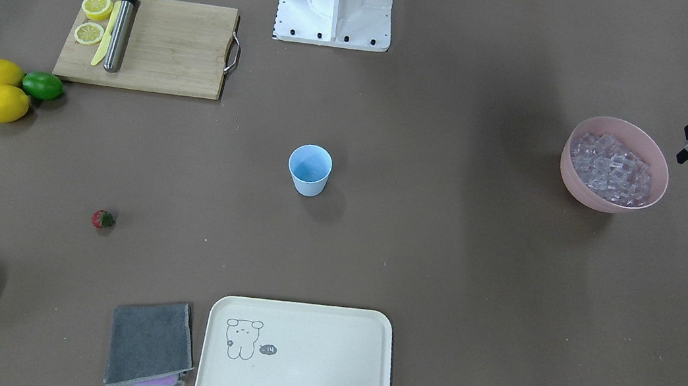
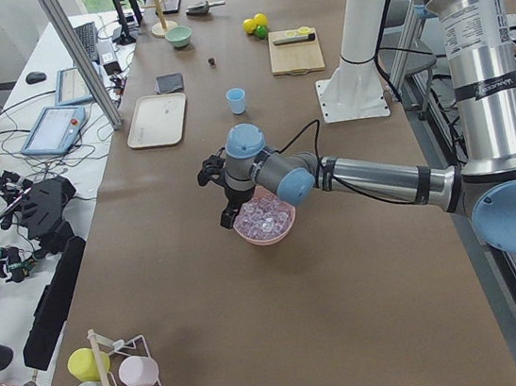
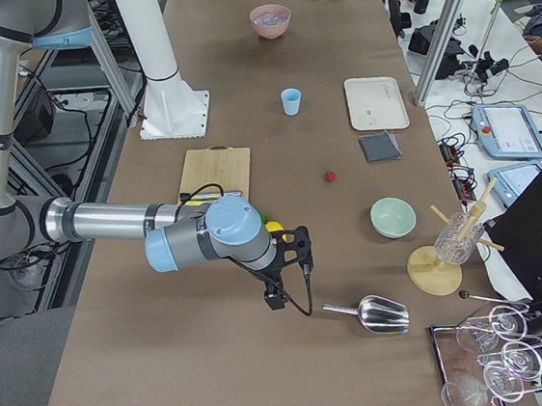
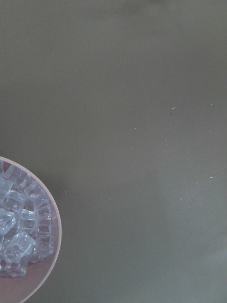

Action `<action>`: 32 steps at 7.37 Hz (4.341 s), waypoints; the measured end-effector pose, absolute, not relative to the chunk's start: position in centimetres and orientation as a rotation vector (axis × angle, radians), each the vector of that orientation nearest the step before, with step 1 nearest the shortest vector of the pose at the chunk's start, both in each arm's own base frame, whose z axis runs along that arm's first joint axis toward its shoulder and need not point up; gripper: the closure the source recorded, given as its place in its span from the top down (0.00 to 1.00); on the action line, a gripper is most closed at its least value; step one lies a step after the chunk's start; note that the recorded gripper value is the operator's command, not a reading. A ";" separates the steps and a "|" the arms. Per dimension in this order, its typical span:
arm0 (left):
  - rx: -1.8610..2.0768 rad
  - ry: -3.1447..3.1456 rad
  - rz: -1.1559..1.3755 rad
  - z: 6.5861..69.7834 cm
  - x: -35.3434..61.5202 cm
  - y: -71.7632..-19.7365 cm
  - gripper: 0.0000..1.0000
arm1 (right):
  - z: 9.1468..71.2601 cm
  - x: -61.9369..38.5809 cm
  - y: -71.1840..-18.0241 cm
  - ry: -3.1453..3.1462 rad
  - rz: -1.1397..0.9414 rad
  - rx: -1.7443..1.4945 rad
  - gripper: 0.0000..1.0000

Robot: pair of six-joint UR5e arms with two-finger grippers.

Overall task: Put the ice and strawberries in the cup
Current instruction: 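Lower the left gripper into the pink bowl and grasp an ice cube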

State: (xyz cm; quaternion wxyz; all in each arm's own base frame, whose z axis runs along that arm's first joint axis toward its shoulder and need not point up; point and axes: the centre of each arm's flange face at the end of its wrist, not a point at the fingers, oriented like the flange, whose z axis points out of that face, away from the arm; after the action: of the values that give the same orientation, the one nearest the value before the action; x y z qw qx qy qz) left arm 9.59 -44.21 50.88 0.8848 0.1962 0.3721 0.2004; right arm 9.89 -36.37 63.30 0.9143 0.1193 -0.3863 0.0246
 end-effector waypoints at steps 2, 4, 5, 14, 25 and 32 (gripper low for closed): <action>0.394 0.748 0.538 50.6 12.7 -43.5 0.99 | 63.5 9.9 -36.2 -0.796 0.052 0.242 1.00; 0.383 0.745 0.607 51.1 15.4 -42.3 0.99 | 63.5 9.8 -36.1 -0.797 0.052 0.240 1.00; 0.380 0.751 0.623 51.9 15.9 -41.5 0.99 | 63.5 9.8 -36.0 -0.797 0.053 0.240 1.00; 0.367 0.754 0.567 56.2 18.7 -38.6 0.98 | 63.6 9.8 -36.1 -0.797 0.053 0.239 1.00; 0.350 0.791 0.543 57.3 20.0 -37.3 0.81 | 63.4 9.8 -36.3 -0.796 0.050 0.243 1.00; 0.353 0.795 0.537 57.3 19.9 -37.6 0.10 | 63.3 9.9 -36.5 -0.796 0.050 0.246 1.00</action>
State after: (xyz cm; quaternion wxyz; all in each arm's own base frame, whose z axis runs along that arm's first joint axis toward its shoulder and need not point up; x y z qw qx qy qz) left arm 19.87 -37.59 57.32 0.8721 0.1687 0.3806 0.2571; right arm 9.86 -36.47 63.30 0.9143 0.1194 -0.3863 0.0241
